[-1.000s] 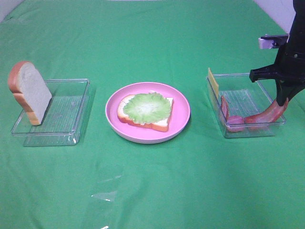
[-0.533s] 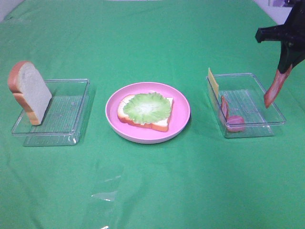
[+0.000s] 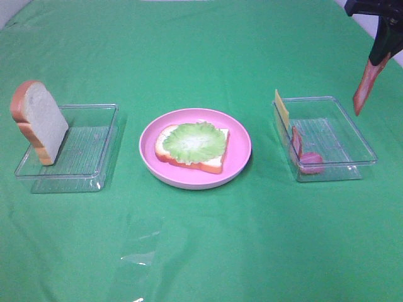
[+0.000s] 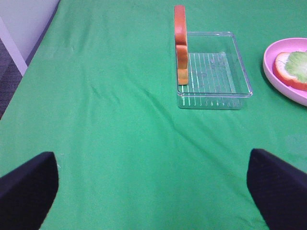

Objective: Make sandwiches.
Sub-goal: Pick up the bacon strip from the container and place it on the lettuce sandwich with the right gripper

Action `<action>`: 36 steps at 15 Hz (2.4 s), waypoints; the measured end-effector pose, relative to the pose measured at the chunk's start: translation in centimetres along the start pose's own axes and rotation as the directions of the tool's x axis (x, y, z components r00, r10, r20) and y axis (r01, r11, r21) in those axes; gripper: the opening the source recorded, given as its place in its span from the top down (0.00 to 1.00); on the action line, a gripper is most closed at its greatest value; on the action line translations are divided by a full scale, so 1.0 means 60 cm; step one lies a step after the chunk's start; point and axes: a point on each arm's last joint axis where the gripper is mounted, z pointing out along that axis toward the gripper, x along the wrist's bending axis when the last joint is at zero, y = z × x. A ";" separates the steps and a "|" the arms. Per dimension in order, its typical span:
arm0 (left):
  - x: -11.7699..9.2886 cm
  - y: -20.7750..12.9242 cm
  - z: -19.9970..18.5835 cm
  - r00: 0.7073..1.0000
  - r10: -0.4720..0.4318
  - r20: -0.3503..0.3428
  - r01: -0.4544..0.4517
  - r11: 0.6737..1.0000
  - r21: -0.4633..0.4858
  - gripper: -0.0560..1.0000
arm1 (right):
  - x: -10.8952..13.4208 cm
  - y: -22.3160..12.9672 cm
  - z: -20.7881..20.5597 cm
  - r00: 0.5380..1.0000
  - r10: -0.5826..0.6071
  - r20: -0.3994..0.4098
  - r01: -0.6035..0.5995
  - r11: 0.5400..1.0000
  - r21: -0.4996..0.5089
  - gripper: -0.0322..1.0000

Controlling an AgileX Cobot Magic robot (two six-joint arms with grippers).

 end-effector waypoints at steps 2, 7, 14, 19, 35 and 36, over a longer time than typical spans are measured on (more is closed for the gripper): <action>0.000 0.000 0.000 1.000 0.001 0.000 -0.001 1.000 0.000 0.01 | 0.036 -0.002 0.002 0.998 -0.048 -0.026 0.049 0.999 0.003 0.96; 0.000 0.000 0.000 1.000 0.001 0.000 -0.001 1.000 0.000 0.01 | 0.201 -0.024 0.005 0.953 -0.286 -0.101 0.277 0.956 -0.095 0.96; 0.000 0.000 0.000 1.000 0.002 0.000 -0.002 1.000 0.000 0.01 | 0.411 -0.091 0.021 0.818 -0.529 -0.227 0.458 0.837 -0.298 0.96; 0.000 0.000 0.000 1.000 0.002 0.000 -0.002 1.000 0.000 0.01 | 0.432 -0.084 0.078 0.822 -0.514 -0.246 0.450 0.850 -0.273 0.96; 0.000 0.000 0.000 1.000 0.002 0.000 -0.002 1.000 0.000 0.01 | 0.399 -0.052 0.256 0.836 -0.528 0.148 0.547 0.826 -0.138 0.96; 0.000 0.000 0.000 1.000 0.002 0.000 -0.002 1.000 0.000 0.01 | 0.399 -0.052 0.256 0.837 -0.527 0.147 0.545 0.827 -0.138 0.96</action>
